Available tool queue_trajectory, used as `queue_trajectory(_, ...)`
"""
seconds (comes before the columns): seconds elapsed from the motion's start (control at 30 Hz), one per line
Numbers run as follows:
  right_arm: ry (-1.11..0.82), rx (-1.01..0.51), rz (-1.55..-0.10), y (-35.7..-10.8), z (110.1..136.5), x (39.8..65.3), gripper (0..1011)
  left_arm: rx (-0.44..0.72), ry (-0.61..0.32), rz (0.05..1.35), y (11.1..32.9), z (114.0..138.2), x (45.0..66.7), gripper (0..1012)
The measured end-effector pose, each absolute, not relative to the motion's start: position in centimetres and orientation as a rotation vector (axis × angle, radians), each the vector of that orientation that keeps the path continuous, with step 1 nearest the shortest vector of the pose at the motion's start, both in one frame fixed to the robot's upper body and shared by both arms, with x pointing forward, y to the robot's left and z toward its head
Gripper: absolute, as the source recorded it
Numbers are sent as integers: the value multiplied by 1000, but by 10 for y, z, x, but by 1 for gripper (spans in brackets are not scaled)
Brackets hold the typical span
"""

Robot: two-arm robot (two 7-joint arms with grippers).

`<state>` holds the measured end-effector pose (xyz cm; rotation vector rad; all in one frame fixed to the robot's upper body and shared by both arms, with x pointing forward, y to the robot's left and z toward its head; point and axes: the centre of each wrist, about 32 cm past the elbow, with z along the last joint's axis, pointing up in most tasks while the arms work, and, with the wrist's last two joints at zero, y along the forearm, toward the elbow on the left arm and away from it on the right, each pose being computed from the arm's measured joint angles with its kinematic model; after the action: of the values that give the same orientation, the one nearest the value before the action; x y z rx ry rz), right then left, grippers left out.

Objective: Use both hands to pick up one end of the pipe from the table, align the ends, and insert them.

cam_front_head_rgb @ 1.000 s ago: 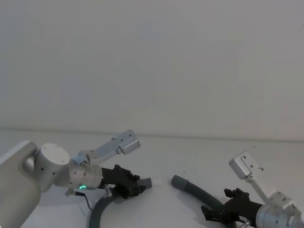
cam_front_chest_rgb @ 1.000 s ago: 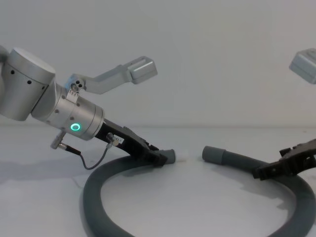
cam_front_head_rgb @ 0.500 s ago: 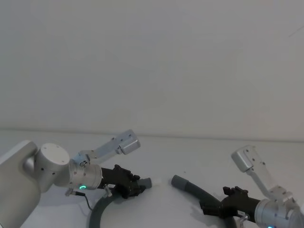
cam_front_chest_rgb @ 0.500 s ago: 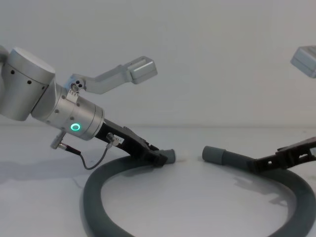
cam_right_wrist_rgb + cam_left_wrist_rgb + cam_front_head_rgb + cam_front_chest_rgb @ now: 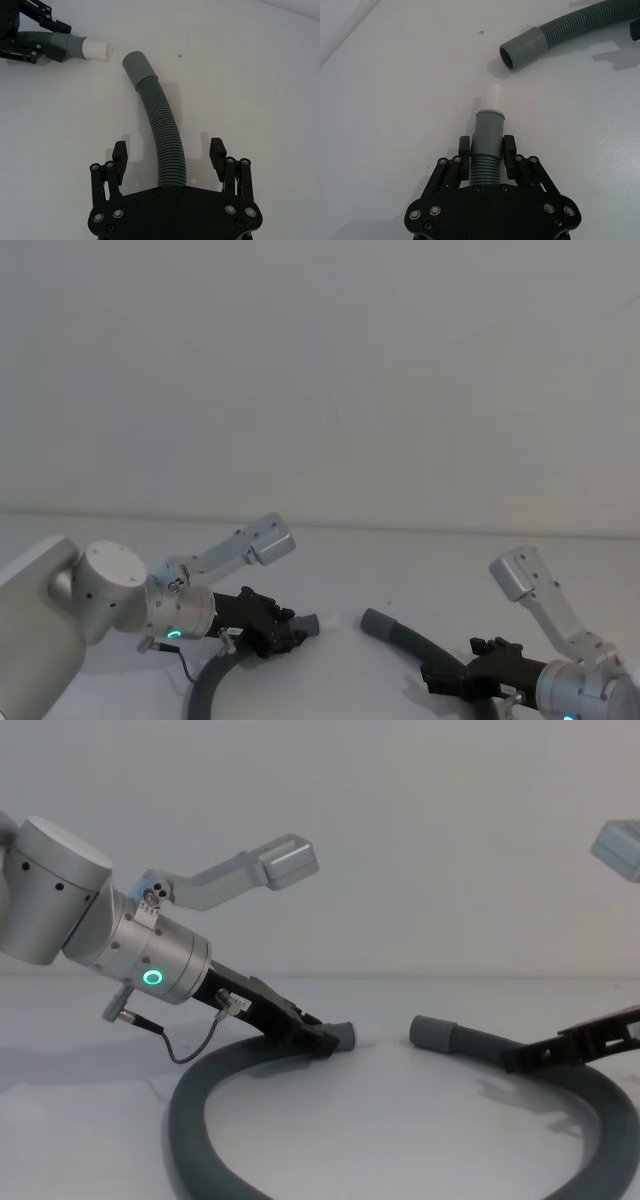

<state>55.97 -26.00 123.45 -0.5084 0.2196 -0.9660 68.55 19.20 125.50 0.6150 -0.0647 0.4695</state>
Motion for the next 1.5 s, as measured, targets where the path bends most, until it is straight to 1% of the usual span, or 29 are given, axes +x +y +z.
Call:
queue_trajectory(0.47,223,-519,-967,-260,1231,559,994,615,-65,469,192,1255,685,363)
queue_trajectory(0.5,222,-519,-967,-260,1231,559,957,615,-65,469,192,1255,685,360)
queue_trajectory(0.53,222,-519,-967,-260,1231,559,957,615,-65,469,192,1255,685,360)
queue_trajectory(0.6,222,-520,-967,-260,1231,559,884,615,-65,469,192,1255,685,360)
queue_trajectory(0.67,221,-521,-967,-260,1231,559,870,615,-65,469,192,1255,685,360)
queue_trajectory(0.7,221,-521,-967,-260,1231,559,815,615,-65,469,192,1255,685,360)
queue_trajectory(0.73,221,-521,-968,-260,1231,559,781,615,-65,469,192,1255,685,360)
queue_trajectory(0.87,221,-522,-968,-260,1230,558,678,615,-65,469,192,1255,685,360)
queue_trajectory(1.0,221,-522,-967,-260,1230,558,541,615,-65,469,192,1255,685,360)
queue_trajectory(1.03,221,-522,-967,-260,1230,558,526,615,-65,469,192,1255,685,363)
queue_trajectory(1.07,221,-522,-967,-260,1230,558,457,615,-65,469,192,1255,685,360)
queue_trajectory(1.1,221,-522,-967,-260,1230,558,457,615,-65,469,192,1255,685,360)
queue_trajectory(1.17,221,-522,-968,-260,1230,558,386,615,-65,469,192,1255,685,360)
queue_trajectory(1.2,221,-523,-968,-260,1230,558,326,615,-65,469,192,1255,685,360)
queue_trajectory(1.33,221,-523,-968,-260,1230,558,252,615,-65,469,192,1255,685,360)
queue_trajectory(1.5,220,-523,-968,-260,1230,558,214,615,-65,470,192,1255,685,360)
